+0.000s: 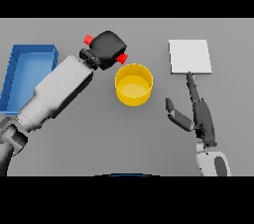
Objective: Pick up the red beaker and tilt it to pour out 1 green nut into yellow bowl. Pick up the yellow bowl and place it on the metallic measuring scale.
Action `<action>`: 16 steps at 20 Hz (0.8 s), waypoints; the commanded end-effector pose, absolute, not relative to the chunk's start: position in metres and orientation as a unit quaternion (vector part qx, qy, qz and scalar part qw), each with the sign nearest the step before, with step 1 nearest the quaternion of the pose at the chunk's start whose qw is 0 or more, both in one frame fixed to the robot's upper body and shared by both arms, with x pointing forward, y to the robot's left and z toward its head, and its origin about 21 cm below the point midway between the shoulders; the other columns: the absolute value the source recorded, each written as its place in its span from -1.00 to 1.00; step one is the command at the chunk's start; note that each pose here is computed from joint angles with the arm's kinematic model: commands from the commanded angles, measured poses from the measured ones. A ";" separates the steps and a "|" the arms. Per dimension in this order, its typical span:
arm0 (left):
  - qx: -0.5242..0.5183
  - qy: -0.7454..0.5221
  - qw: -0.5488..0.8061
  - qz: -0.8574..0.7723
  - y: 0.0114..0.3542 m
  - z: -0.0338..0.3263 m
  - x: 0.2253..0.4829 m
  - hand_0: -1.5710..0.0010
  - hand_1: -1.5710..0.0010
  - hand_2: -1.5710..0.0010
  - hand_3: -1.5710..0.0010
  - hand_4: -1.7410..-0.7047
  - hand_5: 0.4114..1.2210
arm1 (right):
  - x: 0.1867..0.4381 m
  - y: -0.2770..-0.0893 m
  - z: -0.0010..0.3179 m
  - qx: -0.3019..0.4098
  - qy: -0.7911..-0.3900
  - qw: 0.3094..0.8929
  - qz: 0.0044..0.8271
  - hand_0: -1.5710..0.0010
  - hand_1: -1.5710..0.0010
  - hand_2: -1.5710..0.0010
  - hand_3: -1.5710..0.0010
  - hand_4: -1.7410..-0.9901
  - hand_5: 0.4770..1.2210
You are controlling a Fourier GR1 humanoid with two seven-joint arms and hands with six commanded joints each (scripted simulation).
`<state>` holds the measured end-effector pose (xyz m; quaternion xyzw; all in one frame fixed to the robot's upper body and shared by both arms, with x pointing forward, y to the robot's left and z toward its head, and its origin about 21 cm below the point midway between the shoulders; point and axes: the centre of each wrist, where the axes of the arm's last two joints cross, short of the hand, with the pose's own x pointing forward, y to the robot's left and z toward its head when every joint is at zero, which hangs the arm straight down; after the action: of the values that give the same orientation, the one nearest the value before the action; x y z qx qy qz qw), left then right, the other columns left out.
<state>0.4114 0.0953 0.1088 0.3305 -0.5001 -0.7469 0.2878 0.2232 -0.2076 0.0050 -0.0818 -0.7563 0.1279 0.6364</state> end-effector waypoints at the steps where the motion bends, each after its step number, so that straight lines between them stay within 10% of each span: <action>1: 0.336 -0.483 0.272 -0.761 0.091 0.111 0.413 -1.00 -1.00 -1.00 -1.00 -0.80 0.99 | 0.224 -0.207 0.006 -0.079 -0.760 0.633 0.125 1.00 1.00 1.00 1.00 0.82 -0.47; 16: 0.434 -0.345 0.066 -0.830 0.051 0.106 0.413 -1.00 -1.00 -1.00 -1.00 -0.99 1.00 | 0.222 -0.207 0.006 -0.070 -0.763 0.630 0.125 1.00 1.00 1.00 1.00 0.83 -0.41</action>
<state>0.4125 0.0506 0.1063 0.4333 -0.3448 -0.8300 0.0662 0.2225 -0.2071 0.0062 -0.0698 -0.7633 0.1247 0.6301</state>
